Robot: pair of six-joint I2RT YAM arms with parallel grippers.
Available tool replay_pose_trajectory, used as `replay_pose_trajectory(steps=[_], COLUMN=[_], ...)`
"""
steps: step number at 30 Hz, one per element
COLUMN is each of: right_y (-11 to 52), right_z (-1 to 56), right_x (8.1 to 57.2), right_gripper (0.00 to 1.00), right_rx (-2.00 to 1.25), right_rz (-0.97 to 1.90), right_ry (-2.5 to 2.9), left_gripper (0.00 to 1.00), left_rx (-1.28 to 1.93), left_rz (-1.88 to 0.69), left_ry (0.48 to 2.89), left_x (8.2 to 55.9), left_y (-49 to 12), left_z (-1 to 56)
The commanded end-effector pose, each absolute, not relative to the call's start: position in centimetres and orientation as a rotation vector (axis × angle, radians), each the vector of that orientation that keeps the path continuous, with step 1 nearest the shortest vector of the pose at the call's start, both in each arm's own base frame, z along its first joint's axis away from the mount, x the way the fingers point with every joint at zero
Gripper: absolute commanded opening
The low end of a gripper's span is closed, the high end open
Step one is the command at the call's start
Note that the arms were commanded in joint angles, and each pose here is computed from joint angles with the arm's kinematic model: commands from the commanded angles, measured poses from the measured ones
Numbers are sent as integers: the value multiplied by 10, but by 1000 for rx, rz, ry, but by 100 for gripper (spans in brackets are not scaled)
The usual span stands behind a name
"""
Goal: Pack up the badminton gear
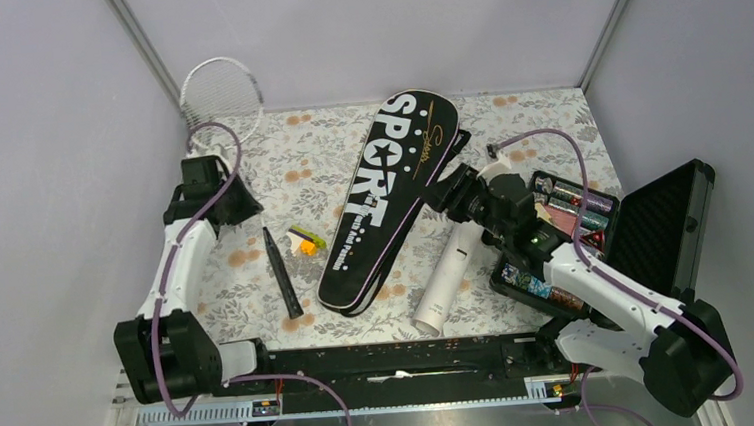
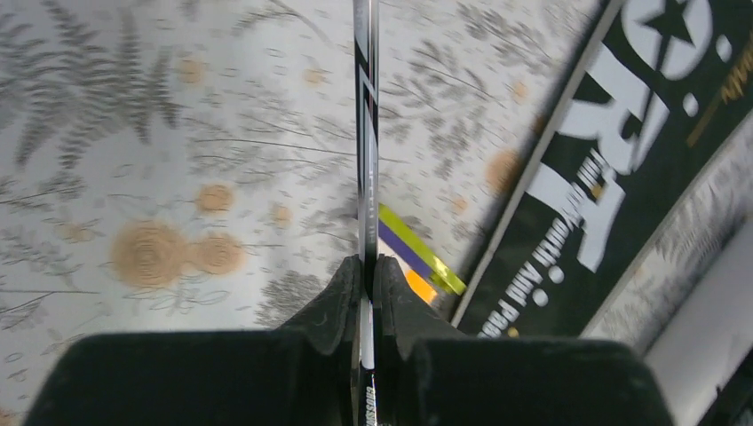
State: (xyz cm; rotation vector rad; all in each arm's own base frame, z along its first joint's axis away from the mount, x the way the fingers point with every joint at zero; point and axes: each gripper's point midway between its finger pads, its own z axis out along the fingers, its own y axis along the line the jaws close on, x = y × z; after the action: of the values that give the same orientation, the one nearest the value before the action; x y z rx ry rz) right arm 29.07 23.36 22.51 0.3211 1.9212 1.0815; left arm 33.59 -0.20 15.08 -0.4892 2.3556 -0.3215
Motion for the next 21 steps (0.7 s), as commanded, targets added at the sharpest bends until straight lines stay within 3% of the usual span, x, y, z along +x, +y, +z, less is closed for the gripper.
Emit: replay_pose_trajectory(steps=[1, 9, 21], right_y=[263, 310, 343], right_z=[253, 258, 262], right_x=[285, 268, 263], right_gripper=[55, 57, 52], right_rx=[240, 177, 203], right_rz=[1217, 1317, 1399], right_ry=[1868, 1819, 1734], left_gripper=[0, 0, 0], left_rx=[-213, -18, 157], left_rz=[-409, -582, -805], left_ry=[2316, 2195, 2200], left_x=[327, 304, 264], left_y=[-56, -135, -211], left_z=[181, 225, 225])
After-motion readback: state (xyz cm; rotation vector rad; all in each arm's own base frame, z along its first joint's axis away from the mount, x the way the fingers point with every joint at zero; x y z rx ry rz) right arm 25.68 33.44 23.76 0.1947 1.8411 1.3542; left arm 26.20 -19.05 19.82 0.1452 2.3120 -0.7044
